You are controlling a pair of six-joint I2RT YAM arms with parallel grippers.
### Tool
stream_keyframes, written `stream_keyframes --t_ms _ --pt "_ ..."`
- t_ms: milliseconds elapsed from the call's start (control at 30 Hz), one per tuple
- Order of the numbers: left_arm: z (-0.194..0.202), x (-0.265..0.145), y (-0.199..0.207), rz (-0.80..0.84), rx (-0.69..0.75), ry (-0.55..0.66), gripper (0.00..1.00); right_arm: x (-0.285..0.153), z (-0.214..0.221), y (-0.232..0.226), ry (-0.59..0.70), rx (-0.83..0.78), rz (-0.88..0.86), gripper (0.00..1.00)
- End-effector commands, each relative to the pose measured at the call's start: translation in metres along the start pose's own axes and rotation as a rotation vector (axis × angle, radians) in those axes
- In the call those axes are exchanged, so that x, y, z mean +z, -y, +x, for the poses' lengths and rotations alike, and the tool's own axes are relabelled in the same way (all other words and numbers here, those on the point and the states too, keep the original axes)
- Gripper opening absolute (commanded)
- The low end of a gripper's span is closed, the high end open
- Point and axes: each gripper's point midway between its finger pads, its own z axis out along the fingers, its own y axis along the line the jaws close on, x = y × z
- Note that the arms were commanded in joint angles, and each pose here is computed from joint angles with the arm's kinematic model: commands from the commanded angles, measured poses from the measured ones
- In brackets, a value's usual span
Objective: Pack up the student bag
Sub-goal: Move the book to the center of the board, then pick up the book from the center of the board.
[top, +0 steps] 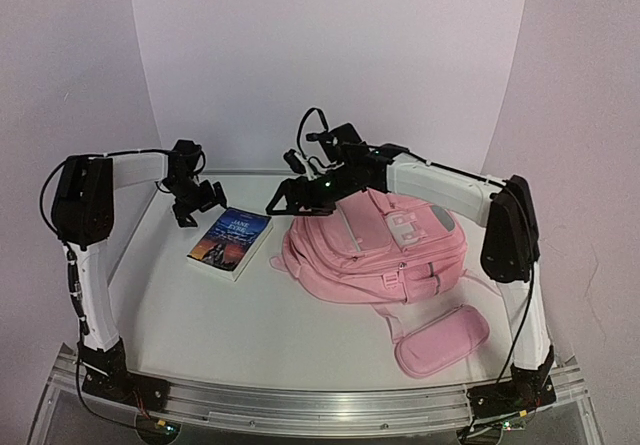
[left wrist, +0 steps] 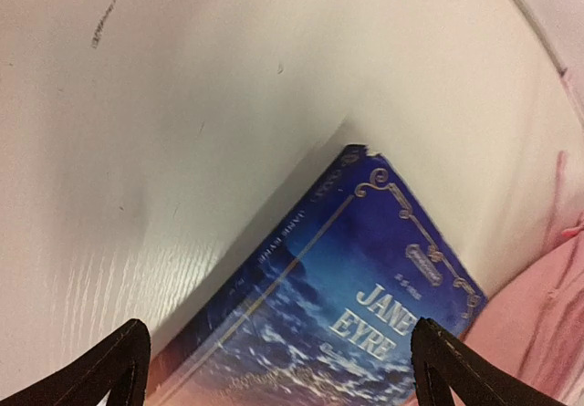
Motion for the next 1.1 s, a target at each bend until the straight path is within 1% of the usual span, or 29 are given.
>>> stream_keyframes --t_ms 0,100,233,300,400,500,567,667,767,867,967,1067 --pt "0.007 0.010 -0.007 -0.035 0.098 -0.077 1.00 0.017 -0.031 -0.004 0.094 -0.011 0.012 0.91" --pt "0.018 0.019 -0.010 0.009 0.098 -0.117 0.99 0.037 -0.031 -0.004 0.104 -0.008 0.023 0.91" --pt "0.047 0.029 -0.010 0.092 0.085 -0.205 0.93 0.064 -0.026 -0.001 0.101 0.002 0.033 0.91" --pt "0.059 0.027 -0.007 0.150 0.069 -0.220 0.88 0.078 -0.019 0.008 0.087 0.016 0.045 0.90" --pt "0.079 0.020 -0.013 0.183 0.025 -0.237 0.78 0.094 -0.008 0.024 0.066 0.039 0.068 0.88" --pt "0.087 0.006 -0.010 0.235 0.002 -0.228 0.66 0.110 0.008 0.038 0.030 0.061 0.082 0.87" --pt "0.091 -0.001 -0.002 0.289 -0.009 -0.227 0.61 0.119 0.019 0.045 0.009 0.071 0.096 0.83" --pt "0.091 -0.004 -0.005 0.282 -0.034 -0.217 0.62 0.129 0.031 0.060 -0.007 0.080 0.137 0.83" --pt "0.088 0.005 -0.015 0.238 -0.081 -0.218 0.73 0.138 0.040 0.072 -0.017 0.088 0.170 0.83" --pt "0.086 0.021 -0.022 0.225 -0.138 -0.231 0.78 0.149 0.052 0.083 -0.037 0.099 0.188 0.83" --pt "0.088 0.034 -0.014 0.300 -0.164 -0.251 0.78 0.160 0.066 0.087 -0.067 0.100 0.183 0.79" --pt "0.091 0.036 0.001 0.414 -0.164 -0.266 0.74 0.171 0.081 0.095 -0.097 0.096 0.189 0.75"
